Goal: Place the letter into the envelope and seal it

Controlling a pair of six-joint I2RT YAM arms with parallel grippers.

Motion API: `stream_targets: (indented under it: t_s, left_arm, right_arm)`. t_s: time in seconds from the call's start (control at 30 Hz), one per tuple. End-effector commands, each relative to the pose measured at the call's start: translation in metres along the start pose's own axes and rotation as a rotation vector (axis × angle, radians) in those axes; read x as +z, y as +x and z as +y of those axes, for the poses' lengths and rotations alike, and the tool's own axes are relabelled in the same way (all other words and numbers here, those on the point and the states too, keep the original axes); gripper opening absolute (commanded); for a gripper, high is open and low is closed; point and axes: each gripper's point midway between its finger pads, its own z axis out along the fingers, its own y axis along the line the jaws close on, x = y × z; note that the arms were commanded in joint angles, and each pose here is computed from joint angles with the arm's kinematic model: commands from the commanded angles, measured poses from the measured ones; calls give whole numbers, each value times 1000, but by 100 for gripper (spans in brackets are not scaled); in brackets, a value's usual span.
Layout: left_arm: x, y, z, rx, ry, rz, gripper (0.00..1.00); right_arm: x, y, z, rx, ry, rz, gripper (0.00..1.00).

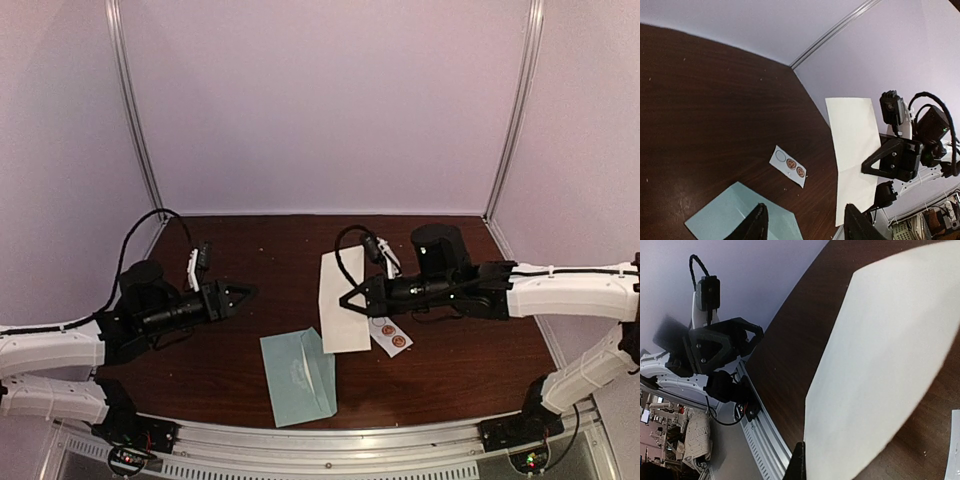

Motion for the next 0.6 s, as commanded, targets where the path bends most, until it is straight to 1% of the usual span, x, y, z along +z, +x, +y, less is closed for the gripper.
stream_targets:
  t_s: [0.0,0.1,0.23,0.4,0.47,0.57]
  left_arm:
    - [-11,39,32,-230,-150,65,52]
    - [-13,61,40,-263,-201,142,51]
    - [-13,88,46,-304,-225,228,50]
    - [-11,117,50,-338,-231,323,49]
    - [-11,125,51,-358,-219,345,49]
    - [-13,137,56,-387,-219,371,49]
  right_arm:
    - [7,71,-7,98,37,226,0]
    - [10,87,2,119,-1,257,0]
    - [20,102,13,129,-59,297,0]
    - [36,111,6,159,-37,328,0]
    - [42,116,6,185,-52,342,0]
    - [52,127,-10,208,-6,374,0]
